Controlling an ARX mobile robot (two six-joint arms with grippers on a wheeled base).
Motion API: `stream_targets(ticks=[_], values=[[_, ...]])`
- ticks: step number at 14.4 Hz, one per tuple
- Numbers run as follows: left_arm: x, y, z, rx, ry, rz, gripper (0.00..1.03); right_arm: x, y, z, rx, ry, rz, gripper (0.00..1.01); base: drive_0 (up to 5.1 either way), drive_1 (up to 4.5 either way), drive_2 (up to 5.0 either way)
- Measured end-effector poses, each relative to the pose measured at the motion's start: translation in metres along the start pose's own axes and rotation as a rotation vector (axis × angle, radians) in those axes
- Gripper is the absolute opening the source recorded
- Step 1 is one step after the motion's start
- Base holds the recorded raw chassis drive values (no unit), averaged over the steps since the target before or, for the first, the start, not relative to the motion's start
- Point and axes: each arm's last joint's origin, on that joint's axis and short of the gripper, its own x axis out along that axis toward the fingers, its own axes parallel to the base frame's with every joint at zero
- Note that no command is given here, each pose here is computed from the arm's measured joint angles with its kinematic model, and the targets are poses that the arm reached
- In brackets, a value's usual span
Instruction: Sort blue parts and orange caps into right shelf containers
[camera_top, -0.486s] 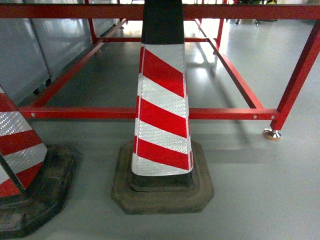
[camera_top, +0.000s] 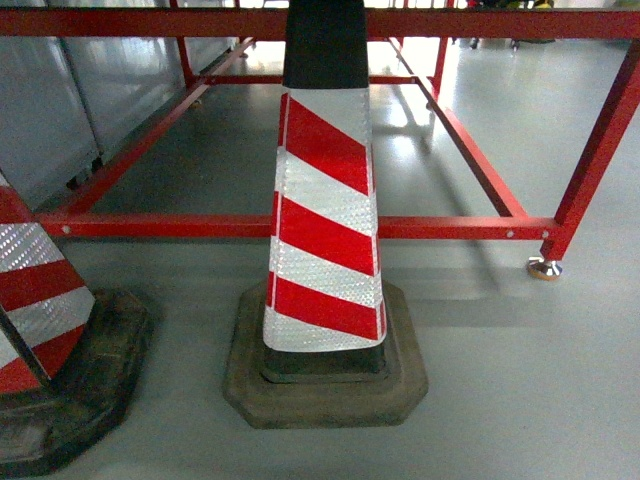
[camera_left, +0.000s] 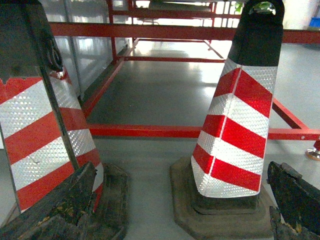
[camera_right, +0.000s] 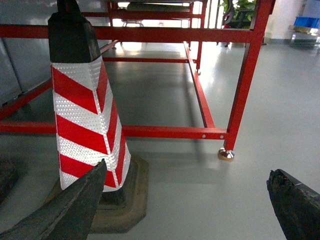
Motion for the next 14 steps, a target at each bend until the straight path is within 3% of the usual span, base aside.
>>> stream_targets(ticks=[14], values=[[0.0,0.0,-0.0003,0.0,0.003,0.0,0.98,0.0,0.0,-0.0003,0.0,0.003,0.0,0.98,0.0,0.0,0.0]])
